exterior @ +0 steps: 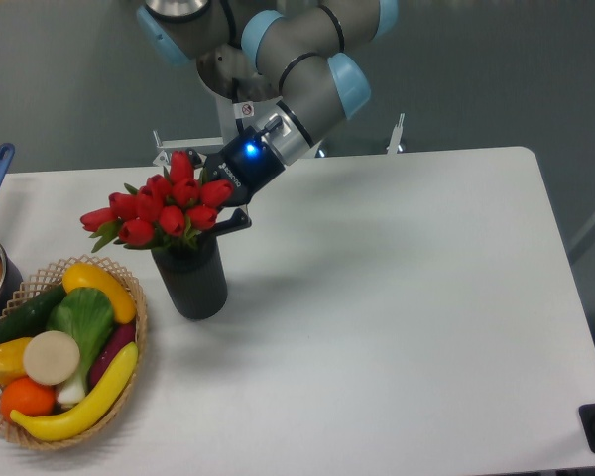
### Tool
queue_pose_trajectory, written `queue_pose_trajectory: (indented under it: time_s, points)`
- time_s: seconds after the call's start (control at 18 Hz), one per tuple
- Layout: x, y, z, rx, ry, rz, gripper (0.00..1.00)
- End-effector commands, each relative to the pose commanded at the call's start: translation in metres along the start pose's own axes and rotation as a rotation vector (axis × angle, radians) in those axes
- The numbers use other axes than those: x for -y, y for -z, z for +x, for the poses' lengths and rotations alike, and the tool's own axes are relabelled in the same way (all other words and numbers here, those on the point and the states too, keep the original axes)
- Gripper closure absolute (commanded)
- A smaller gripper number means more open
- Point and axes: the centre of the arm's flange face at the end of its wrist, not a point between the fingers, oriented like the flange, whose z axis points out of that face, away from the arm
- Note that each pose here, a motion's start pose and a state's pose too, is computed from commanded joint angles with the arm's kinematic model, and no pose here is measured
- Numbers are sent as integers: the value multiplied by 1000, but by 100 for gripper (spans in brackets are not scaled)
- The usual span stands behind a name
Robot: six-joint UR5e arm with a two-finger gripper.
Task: Pick up the flowers from the vase
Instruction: 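Lift the gripped tulips straight up out of the vase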
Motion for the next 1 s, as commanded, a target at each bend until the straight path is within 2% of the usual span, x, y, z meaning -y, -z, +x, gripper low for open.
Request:
queue_pose_trajectory:
  time_s: [0.56,1.0]
  points:
    - [51,23,-7,34,74,54,86]
    - [76,43,-14,59,112,98,86]
